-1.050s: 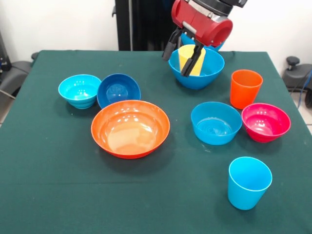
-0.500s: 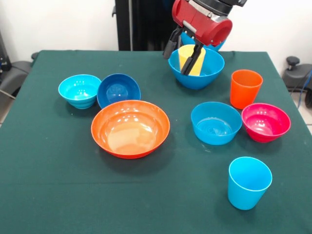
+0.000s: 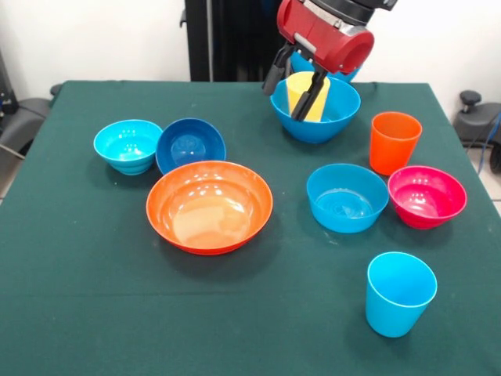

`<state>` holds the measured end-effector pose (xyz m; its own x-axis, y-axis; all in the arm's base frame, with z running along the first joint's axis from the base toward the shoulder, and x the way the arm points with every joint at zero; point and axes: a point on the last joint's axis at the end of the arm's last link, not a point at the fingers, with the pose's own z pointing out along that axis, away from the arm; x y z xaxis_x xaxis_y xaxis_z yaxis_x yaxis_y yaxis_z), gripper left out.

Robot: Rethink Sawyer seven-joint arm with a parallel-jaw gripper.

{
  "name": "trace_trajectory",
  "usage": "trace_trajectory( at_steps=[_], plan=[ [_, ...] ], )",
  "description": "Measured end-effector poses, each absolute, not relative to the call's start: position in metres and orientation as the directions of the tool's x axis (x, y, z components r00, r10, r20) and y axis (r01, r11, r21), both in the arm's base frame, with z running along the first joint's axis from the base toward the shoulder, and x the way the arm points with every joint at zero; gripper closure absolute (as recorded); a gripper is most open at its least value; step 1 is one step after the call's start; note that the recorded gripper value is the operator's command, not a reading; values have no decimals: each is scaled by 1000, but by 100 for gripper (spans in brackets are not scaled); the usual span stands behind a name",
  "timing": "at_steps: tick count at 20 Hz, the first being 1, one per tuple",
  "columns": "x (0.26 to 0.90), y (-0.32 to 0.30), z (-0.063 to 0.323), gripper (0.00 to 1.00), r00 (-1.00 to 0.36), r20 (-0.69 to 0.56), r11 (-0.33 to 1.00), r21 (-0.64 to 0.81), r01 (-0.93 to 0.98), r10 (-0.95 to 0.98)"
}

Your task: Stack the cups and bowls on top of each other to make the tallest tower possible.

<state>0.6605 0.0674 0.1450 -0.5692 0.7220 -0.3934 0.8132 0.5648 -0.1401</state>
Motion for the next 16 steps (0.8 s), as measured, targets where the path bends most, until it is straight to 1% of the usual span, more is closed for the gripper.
trace_trajectory(
  at_steps=[16],
  plan=[
    [663,73,147,0,-547,-375,545,-122,830,749]
  ],
)
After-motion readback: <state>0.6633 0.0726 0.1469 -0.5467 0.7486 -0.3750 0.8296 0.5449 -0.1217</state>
